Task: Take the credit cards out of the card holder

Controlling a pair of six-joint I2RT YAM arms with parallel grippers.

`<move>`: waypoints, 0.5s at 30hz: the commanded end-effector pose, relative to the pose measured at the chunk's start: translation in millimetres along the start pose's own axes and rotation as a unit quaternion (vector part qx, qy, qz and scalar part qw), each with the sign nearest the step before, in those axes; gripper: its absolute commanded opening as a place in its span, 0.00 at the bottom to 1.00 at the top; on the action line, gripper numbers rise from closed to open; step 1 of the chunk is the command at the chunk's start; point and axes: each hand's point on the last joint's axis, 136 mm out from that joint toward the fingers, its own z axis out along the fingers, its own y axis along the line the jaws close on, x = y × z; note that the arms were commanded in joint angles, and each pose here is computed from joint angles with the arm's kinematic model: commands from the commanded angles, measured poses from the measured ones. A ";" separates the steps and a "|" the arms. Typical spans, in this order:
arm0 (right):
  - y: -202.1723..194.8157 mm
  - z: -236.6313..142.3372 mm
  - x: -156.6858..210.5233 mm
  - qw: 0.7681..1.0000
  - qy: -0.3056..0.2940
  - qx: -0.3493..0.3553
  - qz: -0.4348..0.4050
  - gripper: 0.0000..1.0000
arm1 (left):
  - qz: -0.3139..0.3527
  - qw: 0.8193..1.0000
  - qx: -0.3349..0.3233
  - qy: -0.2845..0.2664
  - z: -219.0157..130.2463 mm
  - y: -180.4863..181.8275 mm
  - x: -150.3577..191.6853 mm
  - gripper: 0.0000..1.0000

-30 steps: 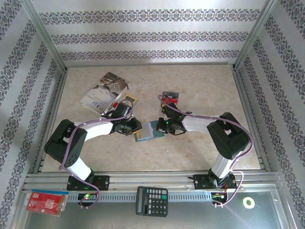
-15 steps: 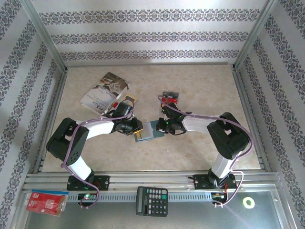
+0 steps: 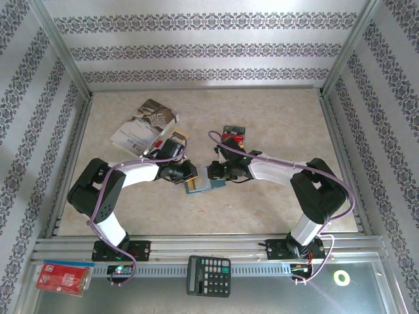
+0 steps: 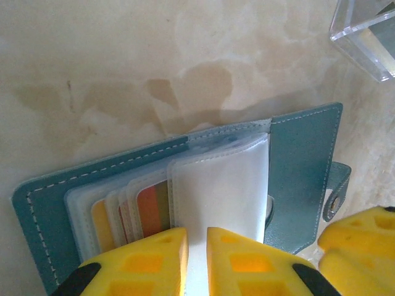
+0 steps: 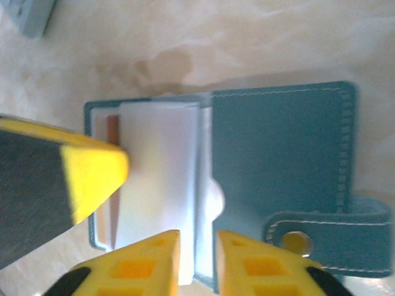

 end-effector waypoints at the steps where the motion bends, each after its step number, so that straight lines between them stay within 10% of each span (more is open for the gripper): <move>1: 12.8 -3.8 0.7 0.999 0.005 -0.001 -0.038 0.28 | -0.005 0.998 -0.057 0.024 11.7 30.8 15.5 0.17; 15: 5.5 28.9 24.1 0.997 0.076 -0.007 -0.023 0.37 | -0.009 0.999 -0.050 0.020 12.1 33.0 18.1 0.17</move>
